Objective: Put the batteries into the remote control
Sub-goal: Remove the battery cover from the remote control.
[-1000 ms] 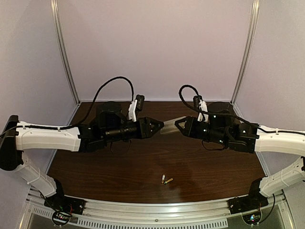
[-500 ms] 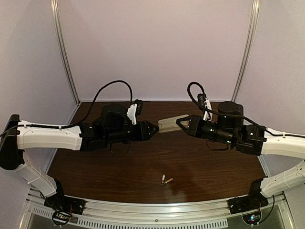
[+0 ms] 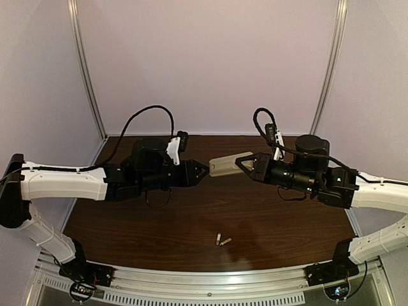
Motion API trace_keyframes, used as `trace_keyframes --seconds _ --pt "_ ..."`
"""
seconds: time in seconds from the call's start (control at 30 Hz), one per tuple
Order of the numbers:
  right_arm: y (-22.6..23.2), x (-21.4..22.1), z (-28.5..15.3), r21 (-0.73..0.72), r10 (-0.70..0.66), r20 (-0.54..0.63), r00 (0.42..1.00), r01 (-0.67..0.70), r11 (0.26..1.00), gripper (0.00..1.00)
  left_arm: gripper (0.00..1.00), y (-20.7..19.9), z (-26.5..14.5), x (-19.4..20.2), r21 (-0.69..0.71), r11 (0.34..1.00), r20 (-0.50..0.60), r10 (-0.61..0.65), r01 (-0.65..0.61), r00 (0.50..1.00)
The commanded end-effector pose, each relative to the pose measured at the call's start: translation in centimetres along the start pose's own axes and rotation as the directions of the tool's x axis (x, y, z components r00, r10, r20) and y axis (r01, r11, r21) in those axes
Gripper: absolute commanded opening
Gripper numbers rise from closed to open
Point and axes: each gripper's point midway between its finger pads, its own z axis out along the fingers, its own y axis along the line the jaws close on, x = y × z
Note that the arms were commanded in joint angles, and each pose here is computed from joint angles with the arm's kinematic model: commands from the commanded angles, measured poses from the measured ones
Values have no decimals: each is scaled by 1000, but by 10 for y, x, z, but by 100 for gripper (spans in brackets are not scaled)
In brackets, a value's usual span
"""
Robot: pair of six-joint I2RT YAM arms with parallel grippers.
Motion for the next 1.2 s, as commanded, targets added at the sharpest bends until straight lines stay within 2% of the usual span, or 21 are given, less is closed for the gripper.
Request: trace_keyframes --seconds 0.0,0.33,0.67,1.17 --pt "-3 10 5 -10 -7 -26 1000 7 1000 0 35 -23 -8 -18 91 995 61 27 -33 998" --pt "-13 11 7 33 -19 -18 1000 19 999 0 36 -37 -18 -23 166 985 90 25 -40 996" --pt "-6 5 3 10 -7 -3 1000 7 1000 0 36 -15 -7 -15 59 998 62 15 -19 998" --pt "8 -3 2 -39 16 13 1000 -16 999 0 35 -8 4 -6 32 999 25 -4 3 1000"
